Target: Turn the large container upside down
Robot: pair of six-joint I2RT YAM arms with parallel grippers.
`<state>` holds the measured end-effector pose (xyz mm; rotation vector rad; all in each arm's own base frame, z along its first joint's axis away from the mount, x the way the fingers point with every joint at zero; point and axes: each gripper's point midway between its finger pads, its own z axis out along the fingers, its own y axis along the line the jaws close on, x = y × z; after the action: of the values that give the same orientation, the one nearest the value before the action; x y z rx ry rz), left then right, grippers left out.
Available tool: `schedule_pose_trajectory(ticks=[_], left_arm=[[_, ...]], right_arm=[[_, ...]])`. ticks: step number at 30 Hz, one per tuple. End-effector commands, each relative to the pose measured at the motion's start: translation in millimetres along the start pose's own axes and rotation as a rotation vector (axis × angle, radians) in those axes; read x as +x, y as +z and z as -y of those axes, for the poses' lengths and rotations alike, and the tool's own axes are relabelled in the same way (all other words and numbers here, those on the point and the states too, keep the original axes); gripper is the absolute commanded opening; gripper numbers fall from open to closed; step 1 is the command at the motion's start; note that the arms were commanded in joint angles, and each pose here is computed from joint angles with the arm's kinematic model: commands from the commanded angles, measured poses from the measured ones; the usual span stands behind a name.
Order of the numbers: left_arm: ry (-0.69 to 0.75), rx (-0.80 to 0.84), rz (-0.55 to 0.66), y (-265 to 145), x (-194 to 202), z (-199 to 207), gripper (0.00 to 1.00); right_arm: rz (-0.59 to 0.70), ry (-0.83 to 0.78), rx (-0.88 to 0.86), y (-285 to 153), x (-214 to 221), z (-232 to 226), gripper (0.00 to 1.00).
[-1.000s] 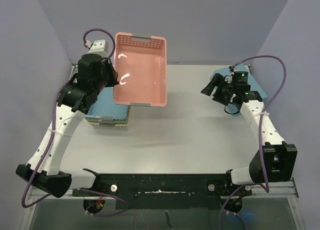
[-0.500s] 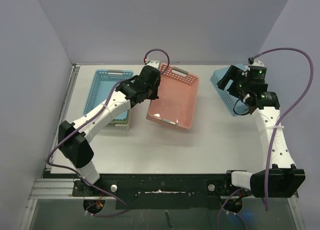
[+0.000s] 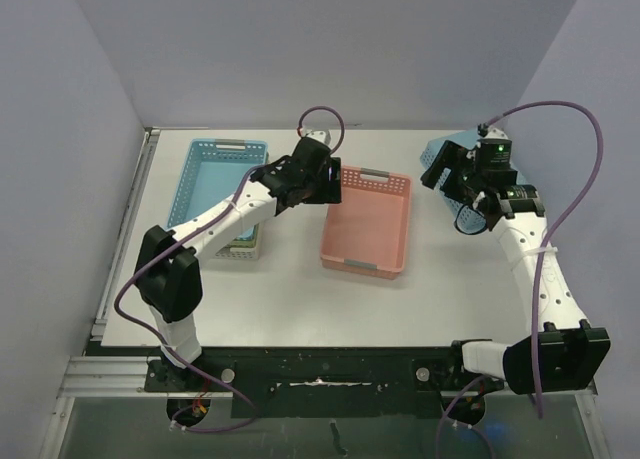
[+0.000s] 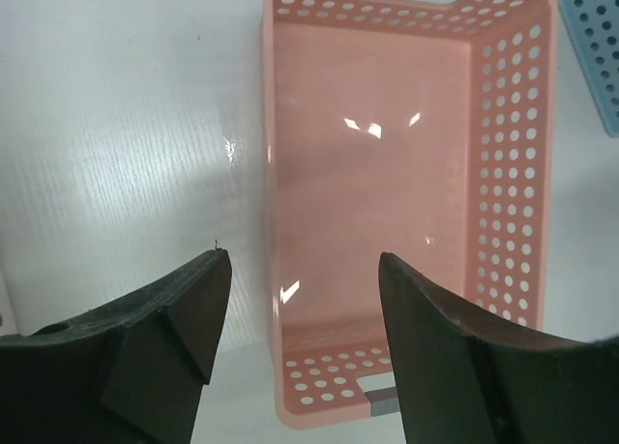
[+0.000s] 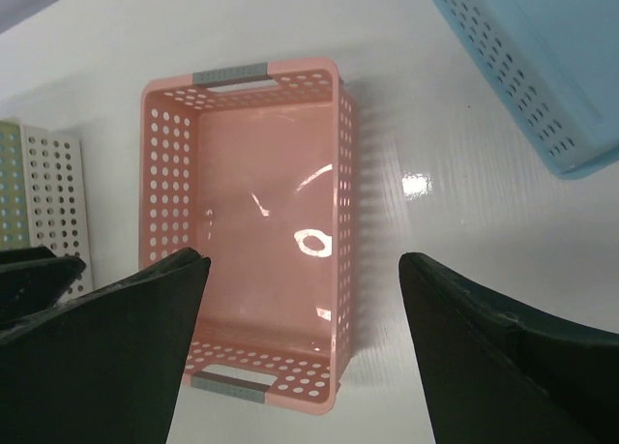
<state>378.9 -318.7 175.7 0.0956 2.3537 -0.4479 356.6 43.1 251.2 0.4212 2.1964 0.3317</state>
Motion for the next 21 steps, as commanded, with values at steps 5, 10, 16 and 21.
schedule_pose_trajectory(ticks=[5, 10, 16, 21], left_arm=[[-0.087, 0.077, 0.274, -99, -99, -7, 0.62], [-0.135, 0.146, 0.408, -163, -134, -26, 0.63], [-0.118, 0.175, 0.455, -194, -145, -29, 0.63], [-0.099, 0.199, 0.424, -192, -138, -28, 0.63]], right_arm=[[-0.033, -0.123, -0.077, 13, 36, -68, 0.82], [-0.1, -0.132, -0.089, 37, 81, -120, 0.83], [-0.253, -0.055, -0.098, 88, 131, -158, 0.86], [-0.301, -0.071, -0.116, 123, 148, -182, 0.86]])
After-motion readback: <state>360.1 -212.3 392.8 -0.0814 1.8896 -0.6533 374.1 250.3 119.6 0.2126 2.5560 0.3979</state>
